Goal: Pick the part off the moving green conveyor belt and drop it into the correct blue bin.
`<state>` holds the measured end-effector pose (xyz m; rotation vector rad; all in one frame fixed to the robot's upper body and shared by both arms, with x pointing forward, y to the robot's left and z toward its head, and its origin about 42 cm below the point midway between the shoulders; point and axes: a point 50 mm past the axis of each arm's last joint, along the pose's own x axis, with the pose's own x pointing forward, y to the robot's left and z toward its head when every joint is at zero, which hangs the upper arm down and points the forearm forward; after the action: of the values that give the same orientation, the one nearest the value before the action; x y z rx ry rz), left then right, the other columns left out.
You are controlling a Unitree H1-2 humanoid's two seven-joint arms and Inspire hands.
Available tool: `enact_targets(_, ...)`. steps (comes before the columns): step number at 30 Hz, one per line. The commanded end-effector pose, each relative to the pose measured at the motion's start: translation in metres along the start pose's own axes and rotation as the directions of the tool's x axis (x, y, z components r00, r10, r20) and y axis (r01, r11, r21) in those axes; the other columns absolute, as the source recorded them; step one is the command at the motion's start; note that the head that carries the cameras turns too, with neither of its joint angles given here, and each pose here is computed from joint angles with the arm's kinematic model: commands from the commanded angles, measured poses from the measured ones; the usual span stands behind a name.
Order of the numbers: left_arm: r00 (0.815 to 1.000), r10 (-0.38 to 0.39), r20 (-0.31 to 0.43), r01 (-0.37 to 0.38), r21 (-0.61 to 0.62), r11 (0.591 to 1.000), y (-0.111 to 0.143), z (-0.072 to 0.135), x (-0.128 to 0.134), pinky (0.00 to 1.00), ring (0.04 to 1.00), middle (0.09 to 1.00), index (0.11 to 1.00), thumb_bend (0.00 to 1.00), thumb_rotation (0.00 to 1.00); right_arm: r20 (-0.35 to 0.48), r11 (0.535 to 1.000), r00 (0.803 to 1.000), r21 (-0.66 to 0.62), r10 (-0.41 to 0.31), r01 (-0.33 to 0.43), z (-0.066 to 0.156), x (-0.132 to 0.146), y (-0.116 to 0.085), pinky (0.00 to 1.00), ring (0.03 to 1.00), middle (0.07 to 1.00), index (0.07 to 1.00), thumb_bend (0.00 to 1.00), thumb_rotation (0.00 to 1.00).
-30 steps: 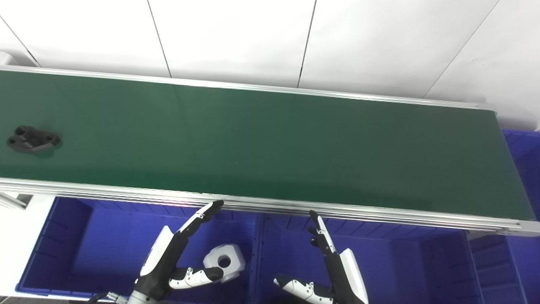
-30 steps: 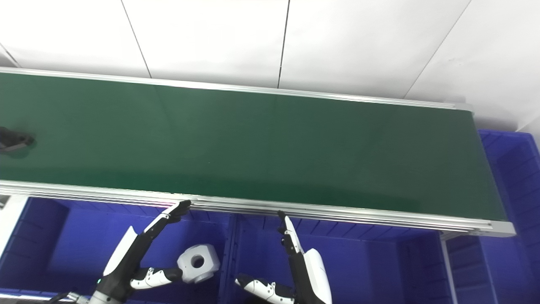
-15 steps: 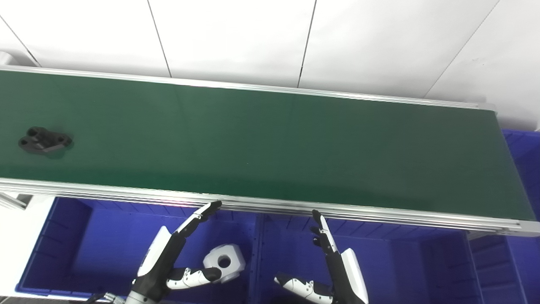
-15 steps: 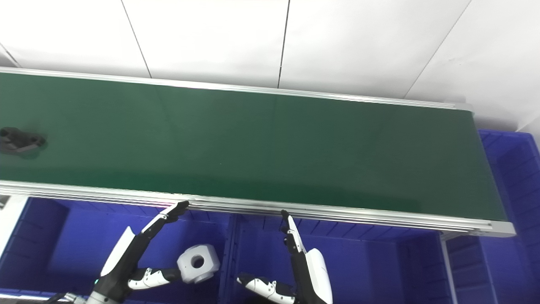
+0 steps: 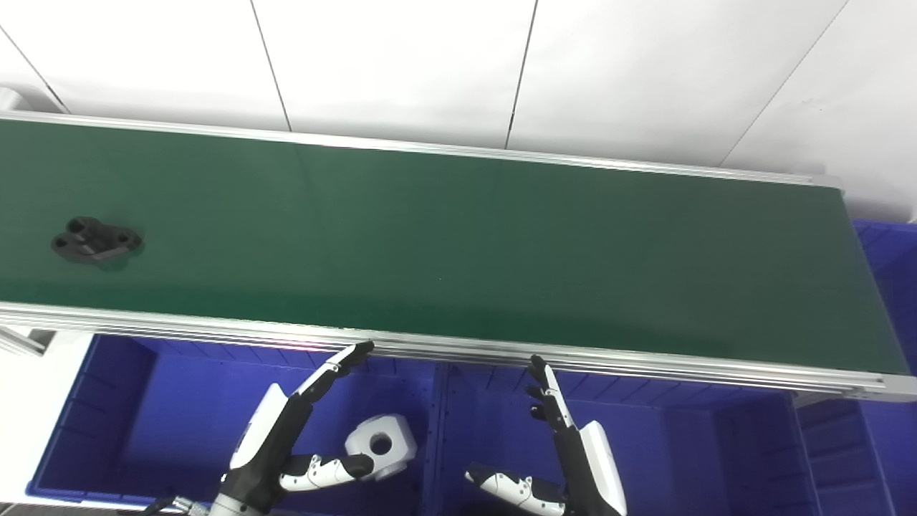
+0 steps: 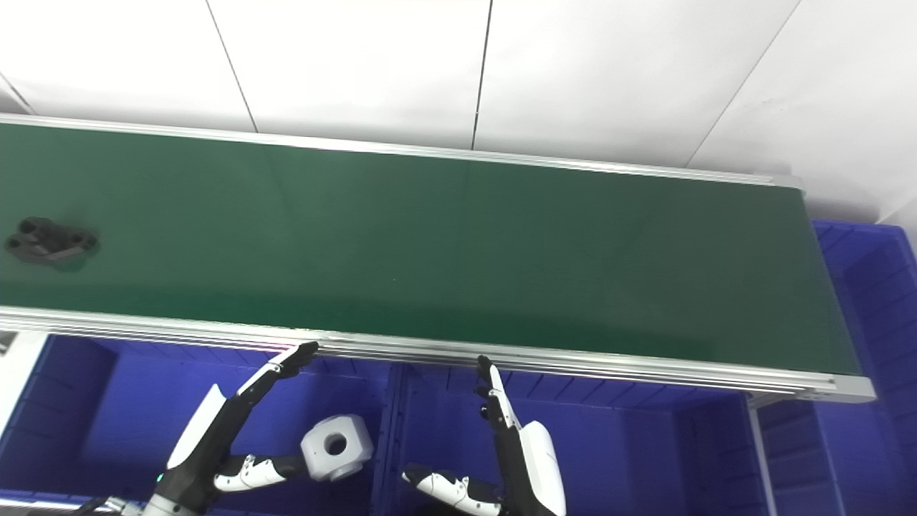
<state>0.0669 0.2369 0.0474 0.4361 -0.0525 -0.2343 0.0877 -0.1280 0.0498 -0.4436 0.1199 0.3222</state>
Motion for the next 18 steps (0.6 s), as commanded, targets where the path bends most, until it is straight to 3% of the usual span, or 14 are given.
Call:
enact_targets(1,0.999,0.008,0.035,-0.008,-0.003,1.0,0.0042,0.0052,-0.0014,0.85,0.872,0.889,0.892,0.73,0.84,0.091,0.998,0.996,0.06,0.021,-0.026,0.0289,0.0128,0.0235,0.82,0.903,0.959,1.0,0.9,0.52)
enact_targets(18,0.999,0.009,0.033,-0.009,-0.003,1.0,0.0031,0.005,-0.0018,0.84,0.872,0.889,0.896,0.72,0.84,0.088,0.998,0.996,0.051,0.023,-0.027,0.0283,0.0123,0.0226,0.82,0.898,0.953,1.0,0.91,0.53)
